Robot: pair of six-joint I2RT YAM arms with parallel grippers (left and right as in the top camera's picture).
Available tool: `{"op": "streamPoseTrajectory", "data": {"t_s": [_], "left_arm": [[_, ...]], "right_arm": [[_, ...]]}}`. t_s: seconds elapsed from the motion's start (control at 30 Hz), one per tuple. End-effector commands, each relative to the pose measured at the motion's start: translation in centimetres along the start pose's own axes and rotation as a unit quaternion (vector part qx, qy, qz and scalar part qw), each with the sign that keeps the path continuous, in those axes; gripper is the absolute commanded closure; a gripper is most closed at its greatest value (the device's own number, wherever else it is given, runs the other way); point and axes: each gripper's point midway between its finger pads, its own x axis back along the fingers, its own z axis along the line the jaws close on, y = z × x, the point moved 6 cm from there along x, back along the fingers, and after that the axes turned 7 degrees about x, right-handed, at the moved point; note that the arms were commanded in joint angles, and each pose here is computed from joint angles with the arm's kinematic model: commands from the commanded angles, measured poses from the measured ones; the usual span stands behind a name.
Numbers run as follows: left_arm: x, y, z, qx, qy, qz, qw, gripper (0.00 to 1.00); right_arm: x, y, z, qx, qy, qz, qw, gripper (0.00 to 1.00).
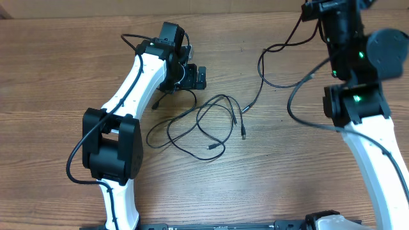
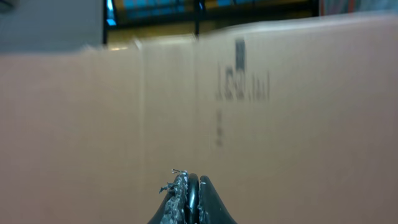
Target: Untangle cables
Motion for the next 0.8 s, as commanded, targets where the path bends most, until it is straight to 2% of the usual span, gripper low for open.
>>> {"op": "streamPoseTrajectory", "data": {"t_s": [0.0,0.3,0.77], "left_arm": [[-0.7,-0.2,-0.3,0.0,-0.006,0.009,1.0,0.01],[-0.7,-0.2,-0.3,-0.001,-0.006,0.009,1.0,0.0],[-0.7,-0.2,-0.3,0.0,-0.006,0.009,1.0,0.0]], "right_arm": [[-1.0,-0.9,-1.0,0.006,-0.021,0.005,1.0,0.96],[-2.5,-6.1,-3.4,0.014,-0.051,0.054,0.997,0.96],[-1.1,-15.9,-14.6,0.037,-0.163,0.175,0.97,0.96]]}}
